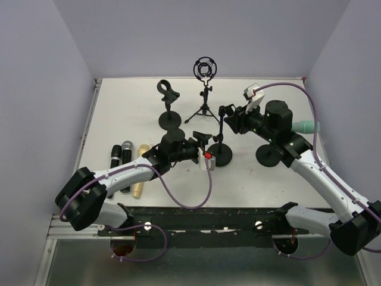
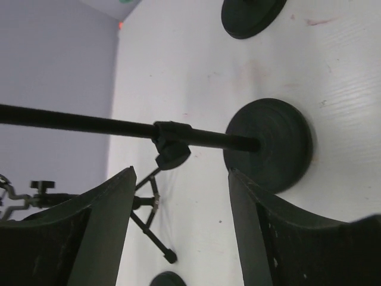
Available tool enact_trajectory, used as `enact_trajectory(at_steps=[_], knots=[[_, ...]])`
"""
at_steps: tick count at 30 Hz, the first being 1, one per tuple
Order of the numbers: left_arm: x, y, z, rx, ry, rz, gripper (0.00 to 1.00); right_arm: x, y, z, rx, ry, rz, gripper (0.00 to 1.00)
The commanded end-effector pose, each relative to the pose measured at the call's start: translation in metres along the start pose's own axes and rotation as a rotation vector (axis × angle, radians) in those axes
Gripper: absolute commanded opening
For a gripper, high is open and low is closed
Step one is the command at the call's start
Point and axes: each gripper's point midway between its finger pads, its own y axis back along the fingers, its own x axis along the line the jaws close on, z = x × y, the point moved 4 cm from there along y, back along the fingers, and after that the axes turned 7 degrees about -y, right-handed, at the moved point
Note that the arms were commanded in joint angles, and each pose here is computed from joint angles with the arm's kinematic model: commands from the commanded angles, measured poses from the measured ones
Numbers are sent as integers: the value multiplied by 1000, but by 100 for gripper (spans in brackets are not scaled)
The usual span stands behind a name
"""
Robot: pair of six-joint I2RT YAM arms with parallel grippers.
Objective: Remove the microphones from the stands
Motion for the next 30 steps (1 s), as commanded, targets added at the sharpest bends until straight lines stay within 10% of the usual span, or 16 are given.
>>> enact_trajectory(at_steps=[1, 14, 20, 30], knots=[[23, -11, 11, -28, -247, 78, 70, 4, 0, 19, -62, -11, 22, 22], [21, -31, -5, -2, -347, 83, 59, 2, 1, 24, -69, -16, 9, 22], [26, -39, -12, 33, -306, 135, 24, 1, 1, 24, -59, -18, 4, 22], [39, -46, -20, 66, -266, 238, 16, 0, -6, 25, -50, -28, 3, 22]])
